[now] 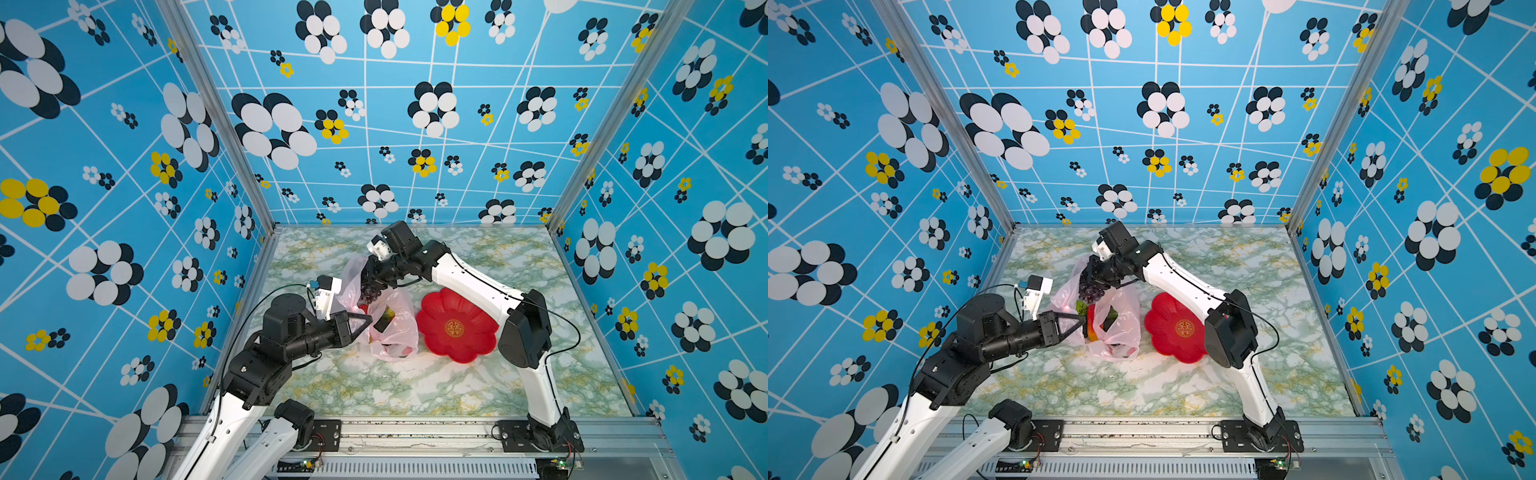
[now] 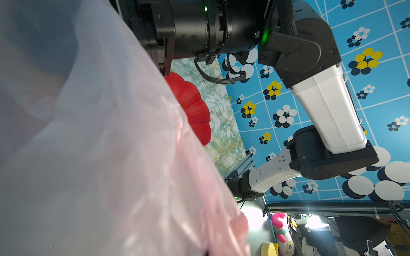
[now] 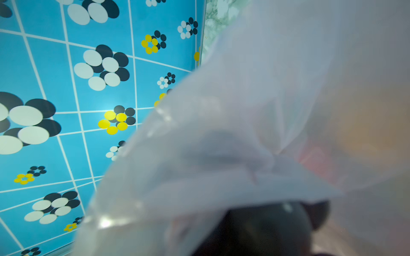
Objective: Place the fruits into the plastic bag
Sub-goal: Place the fruit in the plastic bag.
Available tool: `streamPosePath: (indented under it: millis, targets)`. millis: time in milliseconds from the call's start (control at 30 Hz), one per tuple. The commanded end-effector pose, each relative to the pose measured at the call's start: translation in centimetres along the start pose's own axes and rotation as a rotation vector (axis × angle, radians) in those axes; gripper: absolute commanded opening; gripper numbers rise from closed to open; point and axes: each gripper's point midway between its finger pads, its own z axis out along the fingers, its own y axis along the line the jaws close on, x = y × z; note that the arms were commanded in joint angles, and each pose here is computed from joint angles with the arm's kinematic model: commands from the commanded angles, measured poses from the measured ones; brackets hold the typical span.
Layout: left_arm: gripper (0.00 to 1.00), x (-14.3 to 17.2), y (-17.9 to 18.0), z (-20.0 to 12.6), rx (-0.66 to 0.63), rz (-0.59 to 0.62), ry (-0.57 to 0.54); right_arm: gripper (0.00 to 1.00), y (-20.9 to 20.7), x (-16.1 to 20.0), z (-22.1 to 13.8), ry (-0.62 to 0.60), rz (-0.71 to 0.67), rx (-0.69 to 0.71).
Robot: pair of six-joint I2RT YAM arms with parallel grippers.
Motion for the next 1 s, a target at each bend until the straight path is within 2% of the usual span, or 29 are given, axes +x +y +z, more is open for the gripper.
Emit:
streamPosePath:
  millis: [0,167,267,433,567,700,967]
  targets:
    - [0.00,-0.8,-0.8,-0.1,0.024,0.032,-0.023,0.17,-3.0,-0.5,2.6,-0.057,0.047,0.111]
    - [0.00,-1.1,0.4,-0.3,0.000,-0.001,-0.053,0.17,-4.0,-0.6,3.5,-0.134,0.041,0.166]
    - [0.00,-1.0,1.1,-0.6,-0.005,-0.031,-0.070,0.20,-3.1,0.8,4.7,-0.103,-0.002,0.163]
    - [0.00,-1.0,2.2,-1.3,-0.014,-0.068,-0.099,0.52,-2.1,3.5,5.6,-0.010,-0.076,0.135]
    - [0.00,-0.9,2.5,-1.7,-0.018,-0.080,-0.109,0.68,-1.0,4.5,2.0,0.022,-0.187,0.174]
    - [0.00,-0.7,2.7,-2.0,-0.024,-0.082,-0.106,0.80,-1.2,6.2,-1.3,0.100,-0.262,0.249]
    - [0.00,0.0,3.0,-2.2,-0.028,-0.091,-0.094,0.80,-2.0,7.9,-8.1,0.127,-0.367,0.376]
